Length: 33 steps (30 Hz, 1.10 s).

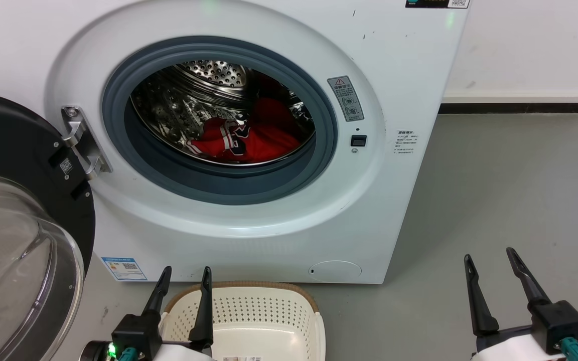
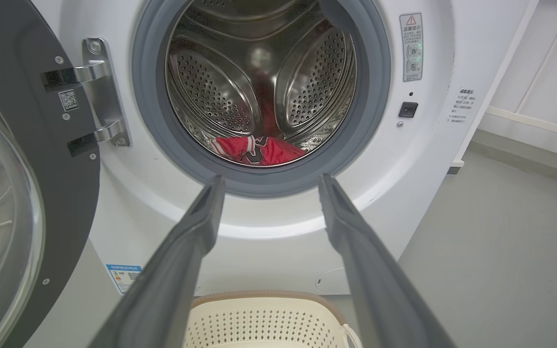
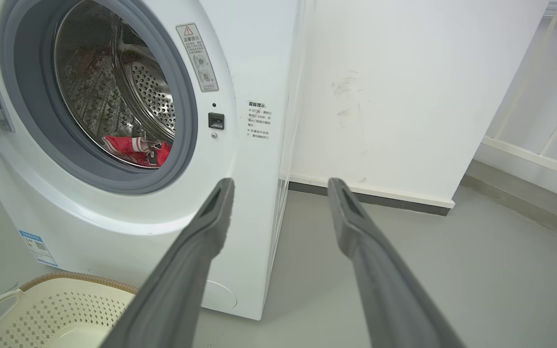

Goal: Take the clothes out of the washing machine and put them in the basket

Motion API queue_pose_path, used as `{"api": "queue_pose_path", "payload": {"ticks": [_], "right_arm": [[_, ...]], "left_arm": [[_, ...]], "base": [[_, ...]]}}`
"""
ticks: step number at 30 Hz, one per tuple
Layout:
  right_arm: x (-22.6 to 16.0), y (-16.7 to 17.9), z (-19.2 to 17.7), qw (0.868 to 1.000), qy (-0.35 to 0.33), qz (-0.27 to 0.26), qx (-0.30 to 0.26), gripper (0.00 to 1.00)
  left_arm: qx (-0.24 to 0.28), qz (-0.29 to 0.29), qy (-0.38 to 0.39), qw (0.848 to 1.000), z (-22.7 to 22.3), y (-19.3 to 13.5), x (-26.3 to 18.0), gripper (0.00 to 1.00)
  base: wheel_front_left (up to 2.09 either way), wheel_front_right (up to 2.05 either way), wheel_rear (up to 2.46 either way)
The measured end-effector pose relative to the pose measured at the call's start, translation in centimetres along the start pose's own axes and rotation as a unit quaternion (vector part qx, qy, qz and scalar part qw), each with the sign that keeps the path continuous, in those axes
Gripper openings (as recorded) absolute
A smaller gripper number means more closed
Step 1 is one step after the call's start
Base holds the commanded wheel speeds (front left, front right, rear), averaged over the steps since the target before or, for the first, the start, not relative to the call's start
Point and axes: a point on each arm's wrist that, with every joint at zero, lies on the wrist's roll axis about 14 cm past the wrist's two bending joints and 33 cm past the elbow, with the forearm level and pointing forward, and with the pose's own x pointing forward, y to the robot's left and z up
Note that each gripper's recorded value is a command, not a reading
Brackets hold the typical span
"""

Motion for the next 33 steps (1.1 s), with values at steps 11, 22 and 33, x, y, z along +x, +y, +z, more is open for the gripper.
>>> {"api": "queue_pose_path", "payload": {"ticks": [11, 22, 33], "right_arm": [[-0.3, 0.6, -0.1, 1.0, -0.003, 0.011, -0.023, 1.0], [-0.7, 0.5, -1.3, 1.0, 0.013, 0.006, 0.006, 1.0], [-0.6, 0.2, -2.1, 1.0, 0.025, 0.002, 0.002, 1.0]], "left_arm": [[0.032, -0.017, -0.008, 0.999, 0.2, -0.7, -0.2, 1.0], [0.052, -0.025, -0.015, 0.998, 0.4, -1.1, -0.5, 1.0], [0.05, -0.03, -0.007, 0.998, -0.1, -1.3, -0.1, 1.0]], "base": [[0.0, 0.0, 0.0], [0.0, 0.0, 0.0], [0.0, 0.0, 0.0]]}}
